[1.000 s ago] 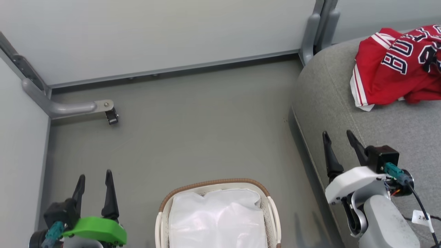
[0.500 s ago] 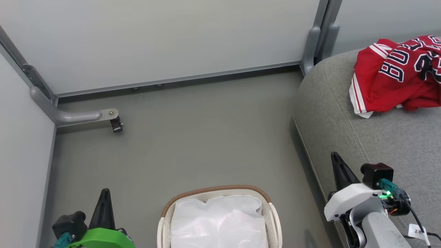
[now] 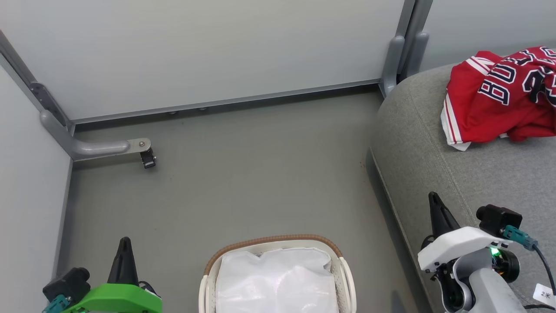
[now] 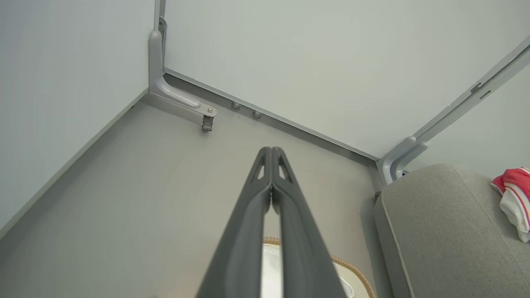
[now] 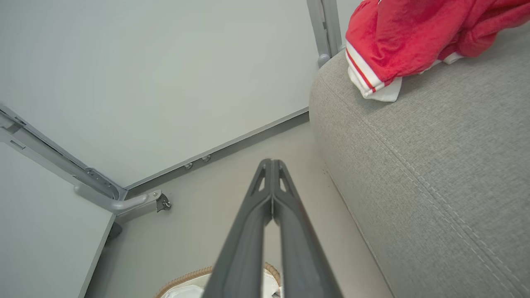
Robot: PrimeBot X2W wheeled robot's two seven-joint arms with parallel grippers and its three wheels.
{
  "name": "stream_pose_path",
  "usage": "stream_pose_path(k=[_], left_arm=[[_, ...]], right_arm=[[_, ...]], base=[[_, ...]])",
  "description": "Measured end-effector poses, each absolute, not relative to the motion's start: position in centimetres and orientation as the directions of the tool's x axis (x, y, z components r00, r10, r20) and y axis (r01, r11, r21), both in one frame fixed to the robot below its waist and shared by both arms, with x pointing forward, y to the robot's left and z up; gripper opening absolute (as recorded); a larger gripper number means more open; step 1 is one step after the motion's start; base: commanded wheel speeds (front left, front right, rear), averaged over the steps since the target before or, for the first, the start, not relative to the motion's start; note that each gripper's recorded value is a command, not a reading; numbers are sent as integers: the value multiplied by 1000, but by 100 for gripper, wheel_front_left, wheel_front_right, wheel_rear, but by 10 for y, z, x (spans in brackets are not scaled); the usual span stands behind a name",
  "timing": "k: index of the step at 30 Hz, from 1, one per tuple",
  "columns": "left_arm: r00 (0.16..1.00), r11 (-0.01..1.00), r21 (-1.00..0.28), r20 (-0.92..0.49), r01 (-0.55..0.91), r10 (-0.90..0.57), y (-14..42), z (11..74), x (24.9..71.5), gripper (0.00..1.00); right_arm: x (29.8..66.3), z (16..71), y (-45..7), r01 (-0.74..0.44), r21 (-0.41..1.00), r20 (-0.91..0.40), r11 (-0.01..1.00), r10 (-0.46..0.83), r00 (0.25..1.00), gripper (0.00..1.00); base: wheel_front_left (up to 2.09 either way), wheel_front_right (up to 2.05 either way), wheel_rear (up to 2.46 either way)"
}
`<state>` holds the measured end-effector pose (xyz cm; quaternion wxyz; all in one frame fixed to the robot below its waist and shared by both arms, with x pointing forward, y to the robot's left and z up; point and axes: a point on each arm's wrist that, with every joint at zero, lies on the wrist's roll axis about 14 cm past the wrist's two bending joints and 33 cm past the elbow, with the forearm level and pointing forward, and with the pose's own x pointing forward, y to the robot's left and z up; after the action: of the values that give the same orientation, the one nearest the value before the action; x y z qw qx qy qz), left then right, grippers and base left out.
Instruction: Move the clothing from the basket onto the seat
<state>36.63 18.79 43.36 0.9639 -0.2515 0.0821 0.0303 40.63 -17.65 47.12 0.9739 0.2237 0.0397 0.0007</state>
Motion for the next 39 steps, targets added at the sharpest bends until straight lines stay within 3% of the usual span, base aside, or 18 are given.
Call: stream_pose_path(k=[17,39], left_arm=[[983,728,-669,-178,-152,41,194,441,369,0],[986,528,-835,-160,-157,40,197,454,375,0]], right_arm=[[403,474,-186,70,649,-90,757,-16,996,0],[399,479,-192,92,828,-92,554,-27,995,0]], base=[[0,0,0],[0,0,0]])
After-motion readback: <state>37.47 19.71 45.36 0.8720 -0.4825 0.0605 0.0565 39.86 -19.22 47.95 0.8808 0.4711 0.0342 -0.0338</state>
